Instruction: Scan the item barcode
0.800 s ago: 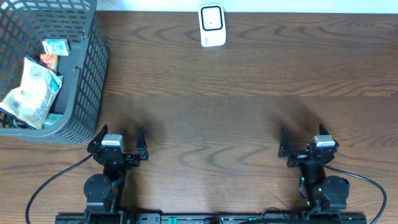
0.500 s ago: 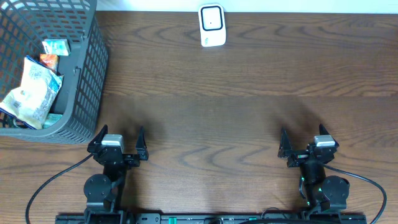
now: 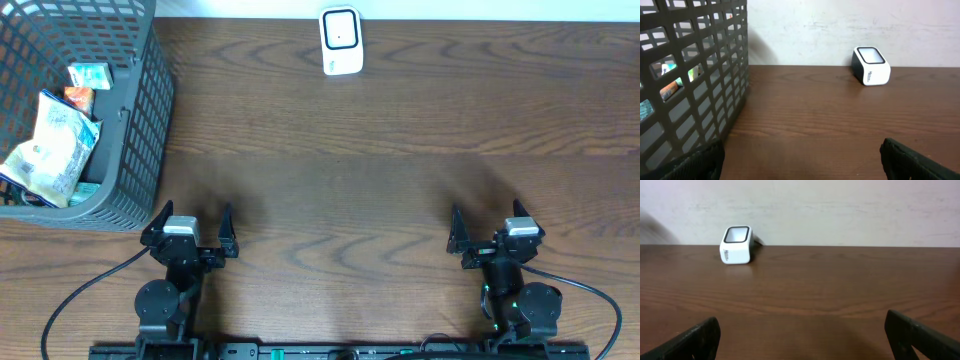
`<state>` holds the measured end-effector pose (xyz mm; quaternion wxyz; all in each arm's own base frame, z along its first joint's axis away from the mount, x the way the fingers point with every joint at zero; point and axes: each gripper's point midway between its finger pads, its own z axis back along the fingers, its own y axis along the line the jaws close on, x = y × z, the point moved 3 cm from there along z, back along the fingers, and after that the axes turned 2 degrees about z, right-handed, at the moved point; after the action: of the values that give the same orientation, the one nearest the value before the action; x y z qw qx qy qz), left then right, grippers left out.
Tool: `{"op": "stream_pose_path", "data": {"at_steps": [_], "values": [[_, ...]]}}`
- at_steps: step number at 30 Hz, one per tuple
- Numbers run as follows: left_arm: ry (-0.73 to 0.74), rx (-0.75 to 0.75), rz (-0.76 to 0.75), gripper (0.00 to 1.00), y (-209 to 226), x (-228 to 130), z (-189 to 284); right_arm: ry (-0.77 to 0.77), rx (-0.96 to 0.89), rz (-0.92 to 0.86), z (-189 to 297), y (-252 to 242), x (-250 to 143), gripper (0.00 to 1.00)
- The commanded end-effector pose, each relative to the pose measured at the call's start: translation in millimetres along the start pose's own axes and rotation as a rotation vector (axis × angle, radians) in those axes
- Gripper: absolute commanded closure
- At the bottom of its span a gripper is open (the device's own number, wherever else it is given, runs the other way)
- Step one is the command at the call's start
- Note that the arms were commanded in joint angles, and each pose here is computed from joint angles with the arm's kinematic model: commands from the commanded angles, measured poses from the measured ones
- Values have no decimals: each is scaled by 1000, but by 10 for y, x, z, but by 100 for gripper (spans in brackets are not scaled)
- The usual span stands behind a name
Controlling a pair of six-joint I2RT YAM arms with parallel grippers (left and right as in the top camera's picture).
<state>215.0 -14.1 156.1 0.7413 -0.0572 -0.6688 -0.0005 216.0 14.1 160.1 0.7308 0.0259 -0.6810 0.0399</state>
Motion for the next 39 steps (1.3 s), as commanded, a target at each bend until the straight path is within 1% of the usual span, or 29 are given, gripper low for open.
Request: {"op": "stream_pose_path", "data": {"at_steps": [1,39], "values": [[47,-22,5,2,-23,-129,-3,0,9,15,2,18,-3,1],[47,-22,5,2,-23,-129,-3,-1,9,15,2,18,-2,1]]}}
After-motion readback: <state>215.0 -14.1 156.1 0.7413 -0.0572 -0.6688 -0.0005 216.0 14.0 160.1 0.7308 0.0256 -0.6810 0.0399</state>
